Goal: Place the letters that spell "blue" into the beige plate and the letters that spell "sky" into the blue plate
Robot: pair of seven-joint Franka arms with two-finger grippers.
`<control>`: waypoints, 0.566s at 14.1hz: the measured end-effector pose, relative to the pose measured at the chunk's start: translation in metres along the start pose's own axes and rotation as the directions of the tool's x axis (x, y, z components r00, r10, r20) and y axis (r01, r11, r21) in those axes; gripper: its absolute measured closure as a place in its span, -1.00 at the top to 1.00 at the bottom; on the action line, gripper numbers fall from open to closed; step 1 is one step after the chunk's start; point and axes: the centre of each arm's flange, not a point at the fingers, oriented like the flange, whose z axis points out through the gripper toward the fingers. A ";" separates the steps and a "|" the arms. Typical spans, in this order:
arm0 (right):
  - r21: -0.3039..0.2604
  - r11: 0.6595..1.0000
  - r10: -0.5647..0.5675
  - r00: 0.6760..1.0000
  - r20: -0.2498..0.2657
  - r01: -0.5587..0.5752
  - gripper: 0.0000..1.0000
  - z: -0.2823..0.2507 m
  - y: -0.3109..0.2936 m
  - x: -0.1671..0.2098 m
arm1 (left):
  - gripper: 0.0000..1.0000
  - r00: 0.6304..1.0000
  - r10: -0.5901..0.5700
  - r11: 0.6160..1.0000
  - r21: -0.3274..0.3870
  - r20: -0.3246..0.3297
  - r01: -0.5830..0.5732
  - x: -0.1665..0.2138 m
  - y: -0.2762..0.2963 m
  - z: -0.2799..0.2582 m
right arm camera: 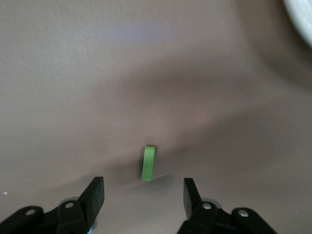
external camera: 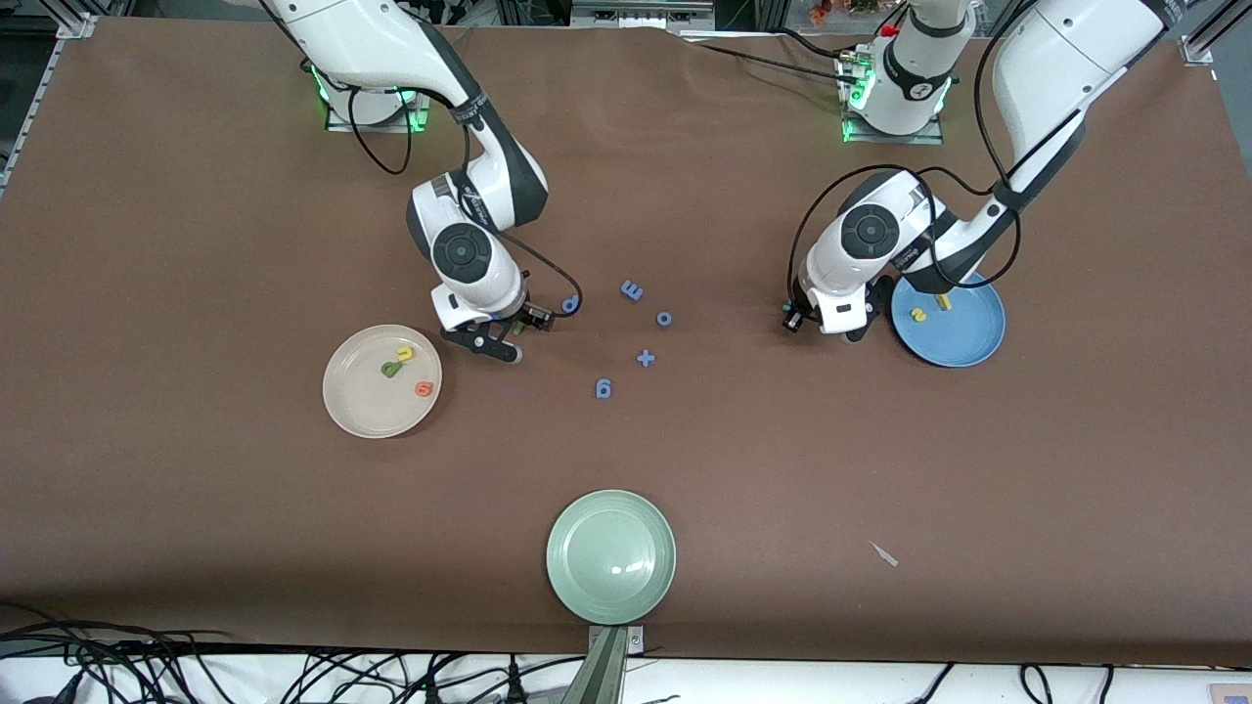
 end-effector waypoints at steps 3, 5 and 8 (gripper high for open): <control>0.002 1.000 0.004 1.000 -0.007 -0.004 0.40 0.003 0.003 0.001 | -0.37 1.000 -0.002 1.000 0.001 0.001 0.002 0.000 0.000 0.000; -0.001 1.000 -0.001 1.000 -0.013 0.001 0.07 0.003 0.004 0.002 | -0.43 1.000 -0.003 1.000 0.001 0.002 0.003 0.000 0.000 0.001; -0.001 1.000 -0.008 1.000 -0.027 0.008 -0.14 0.004 0.005 0.004 | -0.72 1.000 -0.005 1.000 0.000 0.002 0.005 0.000 0.000 0.001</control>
